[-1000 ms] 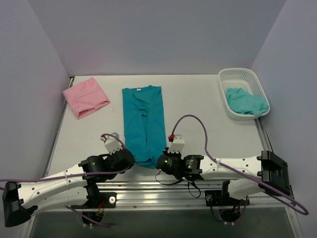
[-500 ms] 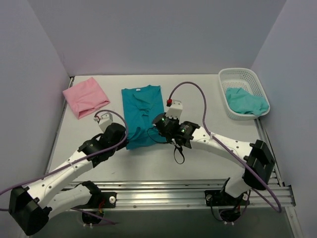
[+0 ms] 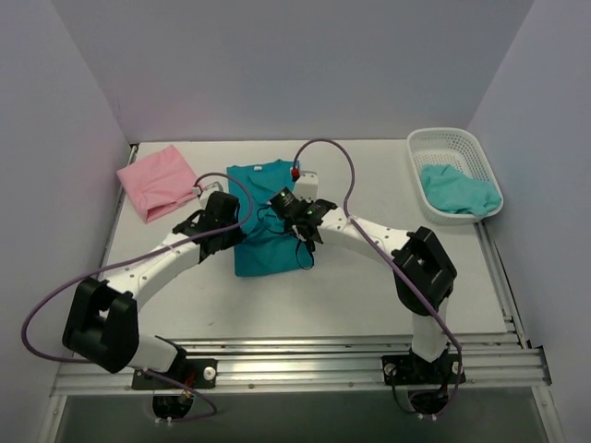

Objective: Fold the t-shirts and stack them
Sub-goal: Fold the tshirt

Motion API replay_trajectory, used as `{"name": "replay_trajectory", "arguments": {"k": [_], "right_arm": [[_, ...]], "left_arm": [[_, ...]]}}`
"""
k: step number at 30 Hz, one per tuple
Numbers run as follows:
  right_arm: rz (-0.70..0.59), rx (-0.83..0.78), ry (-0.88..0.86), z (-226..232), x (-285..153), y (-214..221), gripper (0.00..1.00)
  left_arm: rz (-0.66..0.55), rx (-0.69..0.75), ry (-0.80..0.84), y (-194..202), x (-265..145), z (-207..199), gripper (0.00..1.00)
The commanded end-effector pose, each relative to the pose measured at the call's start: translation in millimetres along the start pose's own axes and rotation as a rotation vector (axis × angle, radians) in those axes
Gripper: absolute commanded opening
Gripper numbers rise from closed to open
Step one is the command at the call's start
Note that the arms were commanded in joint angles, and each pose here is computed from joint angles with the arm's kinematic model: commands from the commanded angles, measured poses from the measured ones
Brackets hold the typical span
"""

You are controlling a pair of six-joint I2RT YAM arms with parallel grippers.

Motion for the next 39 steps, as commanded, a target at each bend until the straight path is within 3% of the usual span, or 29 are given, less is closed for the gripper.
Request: {"name": "replay_trajectory", "arguments": {"k": [1, 14, 28, 30, 31, 33, 34, 35, 37, 38, 39], "right_arm": [[-0.022, -0.01, 0.008, 5, 4, -24, 0.0], [-0.005, -0.002, 0.041, 8, 49, -54, 0.0], [0.088, 0.036, 0.039, 1, 121, -47, 0.02], [0.096, 0.046, 0.041, 0, 127, -46, 0.13], [0.099, 0.048, 0.04, 1, 130, -46, 0.35], [0.089, 0.053, 0.044, 0, 131, -47, 0.62], [0.078, 0.054, 0.056, -1, 132, -48, 0.82], [0.073, 0.054, 0.058, -1, 131, -50, 0.86], [0.051, 0.067, 0.062, -3, 127, -61, 0.95], [0.034, 0.069, 0.056, -1, 123, -70, 0.95], [0.025, 0.069, 0.065, -3, 118, -77, 0.96]], "left_arm": [[-0.077, 0.001, 0.098, -39, 9, -21, 0.02], [-0.02, -0.022, 0.093, -76, 72, -19, 0.02], [0.044, -0.07, 0.055, -69, 124, -11, 0.02], [0.045, -0.077, 0.051, -68, 129, -9, 0.02], [0.048, -0.087, 0.043, -67, 132, -7, 0.02], [0.057, -0.095, 0.042, -66, 135, -5, 0.02], [0.057, -0.099, 0.049, -67, 137, -4, 0.03], [0.057, -0.102, 0.051, -68, 137, -4, 0.08], [0.045, -0.109, 0.071, -74, 134, -4, 0.33], [0.033, -0.111, 0.08, -79, 131, -5, 0.66], [0.023, -0.111, 0.084, -85, 128, -5, 0.87]]}}
Point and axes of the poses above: each gripper's point midway between its finger pads, its own x axis out along the fingers, its own z axis along the line the jaws close on, y = z × x, the point moved 7 cm from there along -x, back along the fingers, and after that the axes turned 6 degrees about x, right-handed, at the moved point
